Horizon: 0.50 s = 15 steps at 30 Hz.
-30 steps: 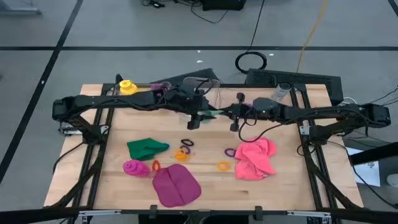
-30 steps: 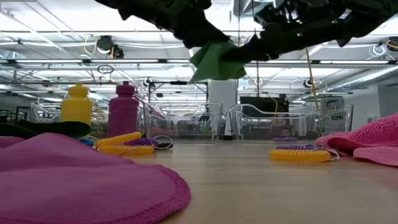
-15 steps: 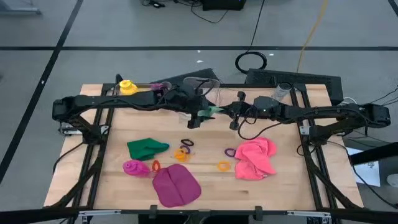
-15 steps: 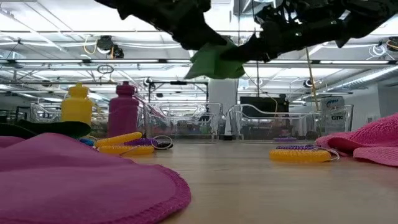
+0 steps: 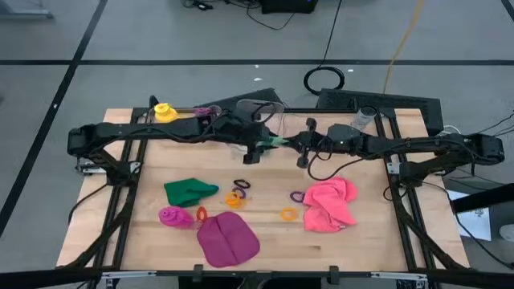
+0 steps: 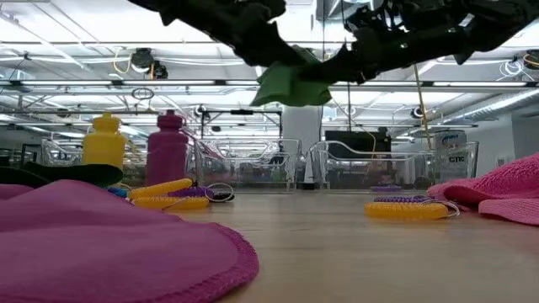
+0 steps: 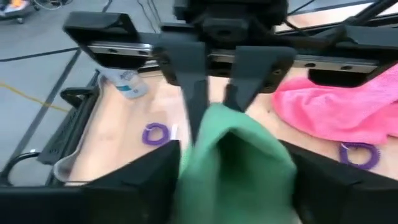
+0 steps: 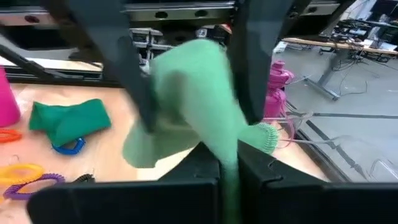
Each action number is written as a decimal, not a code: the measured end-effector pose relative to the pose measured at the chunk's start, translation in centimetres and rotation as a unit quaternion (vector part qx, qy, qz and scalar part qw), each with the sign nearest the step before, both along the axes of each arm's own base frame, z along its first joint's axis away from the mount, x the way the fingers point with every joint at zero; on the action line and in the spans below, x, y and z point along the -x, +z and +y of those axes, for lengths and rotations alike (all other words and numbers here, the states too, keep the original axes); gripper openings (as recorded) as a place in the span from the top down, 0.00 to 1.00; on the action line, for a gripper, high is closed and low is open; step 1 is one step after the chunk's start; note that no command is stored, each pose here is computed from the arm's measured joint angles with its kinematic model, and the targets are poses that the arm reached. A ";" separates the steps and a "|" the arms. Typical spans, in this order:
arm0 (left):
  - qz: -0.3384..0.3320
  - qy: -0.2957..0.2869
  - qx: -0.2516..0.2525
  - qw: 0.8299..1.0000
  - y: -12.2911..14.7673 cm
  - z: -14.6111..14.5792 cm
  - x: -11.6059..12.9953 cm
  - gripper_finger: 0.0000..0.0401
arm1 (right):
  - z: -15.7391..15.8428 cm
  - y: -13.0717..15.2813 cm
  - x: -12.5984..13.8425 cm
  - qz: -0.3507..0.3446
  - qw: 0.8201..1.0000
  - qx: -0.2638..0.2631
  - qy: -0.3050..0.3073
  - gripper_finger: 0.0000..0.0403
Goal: Pick & Place Sports Items
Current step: Put the light green microfiber towel into the middle transparent bin
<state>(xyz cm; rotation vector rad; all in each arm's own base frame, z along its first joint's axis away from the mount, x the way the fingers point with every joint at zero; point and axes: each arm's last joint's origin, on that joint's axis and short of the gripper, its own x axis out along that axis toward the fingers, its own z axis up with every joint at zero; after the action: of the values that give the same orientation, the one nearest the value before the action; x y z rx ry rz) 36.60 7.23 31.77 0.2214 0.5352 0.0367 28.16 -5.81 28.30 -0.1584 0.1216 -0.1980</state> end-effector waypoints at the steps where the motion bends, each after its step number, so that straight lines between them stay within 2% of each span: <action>1: -0.001 0.007 -0.005 1.000 0.0 0.1 0.0 0.57 | 0.0 0.0 0.0 0.000 1.000 -0.001 0.006 1.00; 5: -0.008 0.035 -0.022 0.999 0.2 0.3 -0.1 0.71 | 0.1 0.0 0.0 0.000 1.000 -0.002 0.016 1.00; 13: -0.018 0.033 -0.034 0.999 0.4 0.3 -0.2 0.98 | 0.1 -0.2 0.0 0.010 1.000 -0.002 0.016 1.00; 15: -0.014 0.030 -0.038 0.999 0.4 0.3 -0.1 0.99 | 0.1 -0.2 0.0 0.012 1.000 0.000 0.016 1.00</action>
<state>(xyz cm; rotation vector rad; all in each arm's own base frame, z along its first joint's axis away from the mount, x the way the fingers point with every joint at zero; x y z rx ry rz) 36.74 7.54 32.12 0.2787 0.5136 0.1191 28.15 -5.73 28.08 -0.1625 0.1429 -0.1638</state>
